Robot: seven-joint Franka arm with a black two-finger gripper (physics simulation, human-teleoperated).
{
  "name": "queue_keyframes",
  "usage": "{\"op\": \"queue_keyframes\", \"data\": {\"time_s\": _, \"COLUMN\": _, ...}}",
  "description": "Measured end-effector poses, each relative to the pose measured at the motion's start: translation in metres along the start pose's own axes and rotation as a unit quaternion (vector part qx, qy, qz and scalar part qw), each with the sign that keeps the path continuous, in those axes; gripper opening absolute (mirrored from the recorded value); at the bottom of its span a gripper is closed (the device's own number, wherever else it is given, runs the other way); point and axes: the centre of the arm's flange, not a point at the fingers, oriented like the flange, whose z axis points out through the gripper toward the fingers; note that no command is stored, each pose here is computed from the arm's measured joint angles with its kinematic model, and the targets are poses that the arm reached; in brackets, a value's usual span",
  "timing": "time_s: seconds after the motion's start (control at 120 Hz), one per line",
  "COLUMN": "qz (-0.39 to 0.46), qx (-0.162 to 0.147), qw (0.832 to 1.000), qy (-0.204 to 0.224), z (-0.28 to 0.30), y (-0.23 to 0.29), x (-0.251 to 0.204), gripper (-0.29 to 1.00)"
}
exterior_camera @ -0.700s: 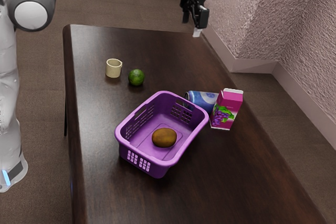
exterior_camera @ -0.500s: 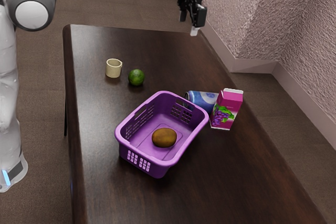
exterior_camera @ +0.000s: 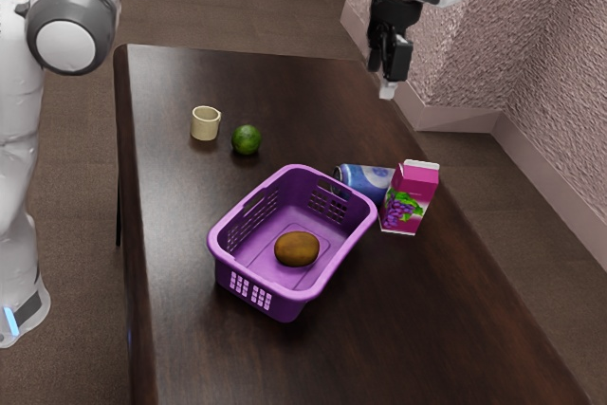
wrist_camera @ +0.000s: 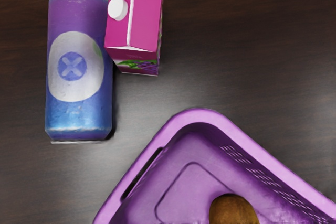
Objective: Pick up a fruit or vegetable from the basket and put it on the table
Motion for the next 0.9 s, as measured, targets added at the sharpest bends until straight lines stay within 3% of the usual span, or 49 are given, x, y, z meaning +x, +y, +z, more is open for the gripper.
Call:
{"op": "queue_keyframes", "data": {"time_s": 0.083, "qz": 0.016, "qx": 0.001, "qw": 1.000, "qy": -0.024, "z": 0.026, "y": 0.017, "x": 0.002, "gripper": 0.70}}
{"op": "queue_keyframes", "data": {"time_s": 0.208, "qz": 0.040, "qx": 0.004, "qw": 0.997, "qy": -0.061, "z": 0.093, "y": 0.041, "x": -0.040, "gripper": 0.70}}
{"op": "queue_keyframes", "data": {"time_s": 0.342, "qz": 0.057, "qx": 0.005, "qw": 0.995, "qy": -0.080, "z": 0.166, "y": 0.053, "x": -0.056, "gripper": 0.70}}
{"op": "queue_keyframes", "data": {"time_s": 0.467, "qz": 0.049, "qx": 0.003, "qw": 0.997, "qy": -0.067, "z": 0.198, "y": 0.038, "x": -0.057, "gripper": 0.70}}
{"op": "queue_keyframes", "data": {"time_s": 0.7, "qz": 0.070, "qx": 0.003, "qw": 0.997, "qy": -0.026, "z": 0.196, "y": 0.053, "x": -0.067, "gripper": 0.70}}
{"op": "queue_keyframes", "data": {"time_s": 0.9, "qz": 0.072, "qx": 0.000, "qw": 0.997, "qy": -0.028, "z": 0.215, "y": 0.053, "x": -0.075, "gripper": 0.70}}
